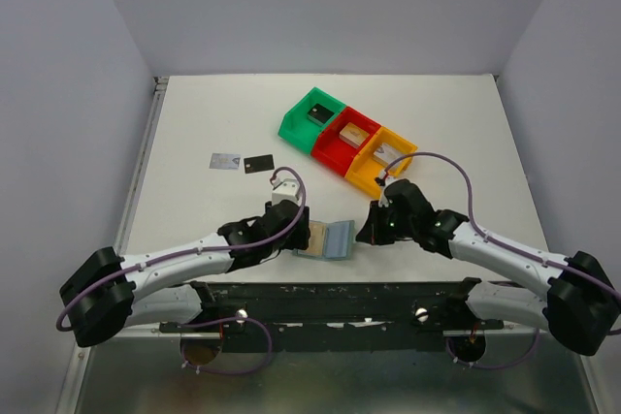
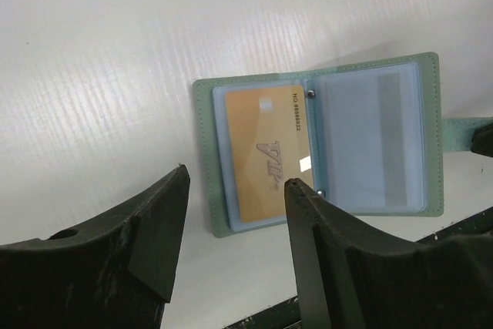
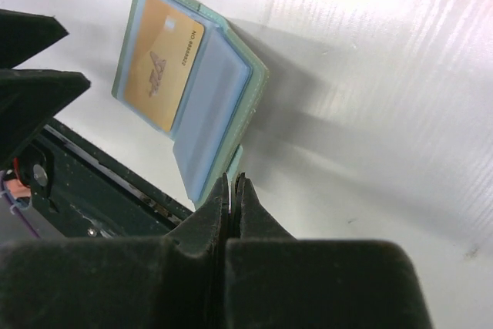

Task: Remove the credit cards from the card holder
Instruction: Remove the credit card from the card holder.

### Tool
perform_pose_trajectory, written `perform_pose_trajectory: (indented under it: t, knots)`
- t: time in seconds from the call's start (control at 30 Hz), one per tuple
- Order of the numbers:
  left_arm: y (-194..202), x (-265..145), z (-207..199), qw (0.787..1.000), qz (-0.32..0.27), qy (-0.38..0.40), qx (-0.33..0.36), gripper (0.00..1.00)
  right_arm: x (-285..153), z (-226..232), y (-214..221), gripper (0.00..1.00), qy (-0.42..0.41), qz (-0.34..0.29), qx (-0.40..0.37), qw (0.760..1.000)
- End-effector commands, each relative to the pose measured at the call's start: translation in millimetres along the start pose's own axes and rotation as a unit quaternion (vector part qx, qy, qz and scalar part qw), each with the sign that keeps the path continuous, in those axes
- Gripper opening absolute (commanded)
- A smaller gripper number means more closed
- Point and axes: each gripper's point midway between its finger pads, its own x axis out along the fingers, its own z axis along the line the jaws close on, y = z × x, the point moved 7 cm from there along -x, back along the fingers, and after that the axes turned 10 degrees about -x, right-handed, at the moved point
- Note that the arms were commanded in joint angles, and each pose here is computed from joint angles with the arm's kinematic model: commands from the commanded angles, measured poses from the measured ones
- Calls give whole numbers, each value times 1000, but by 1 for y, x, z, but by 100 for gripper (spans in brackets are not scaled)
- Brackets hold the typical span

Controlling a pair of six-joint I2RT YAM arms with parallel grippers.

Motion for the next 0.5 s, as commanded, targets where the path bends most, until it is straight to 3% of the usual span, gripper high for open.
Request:
perform_pose_trajectory:
  t: [0.0, 0.07, 0.13, 0.27, 0.33, 0.47]
  knots:
    - [-3, -6, 14, 999, -22, -27, -22, 65, -2, -6, -9, 0, 41, 0, -13, 999]
    - [-3, -7, 17, 999, -24, -28, -25, 65, -2, -8, -9, 1, 56, 12, -14, 998]
    - [-4, -9, 19, 999, -27, -27, -30, 65, -3, -11, -9, 8, 71, 21, -12, 997]
    - [-11, -13, 16, 999, -38, -7, -34, 64, -11, -14, -13, 49, 102, 23, -12, 994]
    - [-15, -16, 12, 998, -43, 9, -34, 63, -18, -16, -18, 60, 127, 15, -15, 992]
    - [-21, -20, 4, 997, -47, 40, -37, 62, -34, -10, -31, 63, 130, -5, -26, 991]
